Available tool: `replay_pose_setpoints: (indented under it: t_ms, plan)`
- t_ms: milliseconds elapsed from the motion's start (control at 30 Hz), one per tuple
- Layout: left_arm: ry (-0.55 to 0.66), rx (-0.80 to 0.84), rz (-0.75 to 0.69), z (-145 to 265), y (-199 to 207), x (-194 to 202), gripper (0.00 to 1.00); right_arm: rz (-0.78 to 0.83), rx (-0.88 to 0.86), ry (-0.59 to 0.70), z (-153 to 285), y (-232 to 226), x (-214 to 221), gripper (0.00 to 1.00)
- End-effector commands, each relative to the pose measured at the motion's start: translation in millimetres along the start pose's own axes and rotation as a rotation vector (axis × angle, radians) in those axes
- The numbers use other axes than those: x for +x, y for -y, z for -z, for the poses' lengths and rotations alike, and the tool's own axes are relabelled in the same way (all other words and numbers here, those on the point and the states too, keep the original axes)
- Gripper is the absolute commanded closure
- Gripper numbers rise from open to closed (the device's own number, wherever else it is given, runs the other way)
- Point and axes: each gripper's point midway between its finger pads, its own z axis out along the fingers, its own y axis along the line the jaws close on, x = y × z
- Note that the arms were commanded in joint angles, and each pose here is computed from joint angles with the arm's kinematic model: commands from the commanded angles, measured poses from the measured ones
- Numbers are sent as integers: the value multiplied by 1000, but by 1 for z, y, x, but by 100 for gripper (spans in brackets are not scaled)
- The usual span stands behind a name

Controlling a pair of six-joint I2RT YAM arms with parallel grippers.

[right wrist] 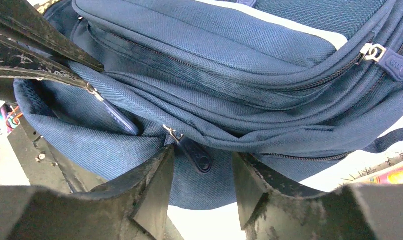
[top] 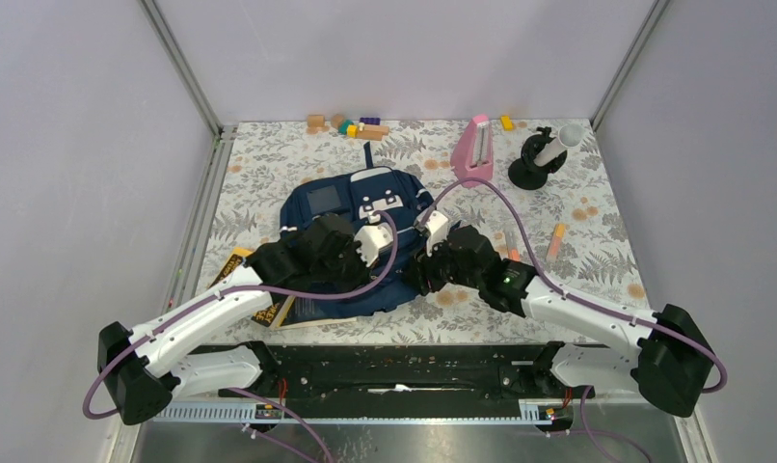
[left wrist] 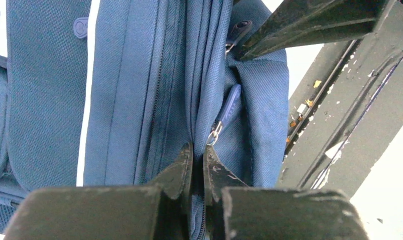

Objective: Pack the student bag
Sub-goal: Unzip the student bag at the center of the board.

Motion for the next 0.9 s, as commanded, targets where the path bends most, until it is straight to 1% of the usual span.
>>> replay_pose_setpoints:
  t_ms: [0, 100, 267, 400, 500, 667, 767, 867]
  plan:
    - [125, 13, -17, 12, 2, -29, 100, 58, 36, 50, -7, 0, -21, 50]
    - [126, 11, -16, 12, 1, -29, 100, 61, 72, 46, -11, 3, -19, 61]
    - [130, -5, -12, 14, -2, -29, 100, 22, 184, 74, -8, 22, -19, 80]
    - [133, -14, -11, 15, -4, -29, 100, 3, 240, 86, -1, 31, -18, 99]
    - [134, -23, -9, 16, -6, -29, 100, -21, 296, 97, 3, 40, -20, 100]
    - [141, -32, -7, 18, -8, -29, 100, -14, 392, 83, 10, 57, -21, 100]
    - [141, -41, -5, 18, -10, -28, 100, -38, 419, 46, 12, 68, -17, 100]
    - [143, -46, -4, 19, -11, -28, 100, -98, 399, 29, 12, 76, -14, 100]
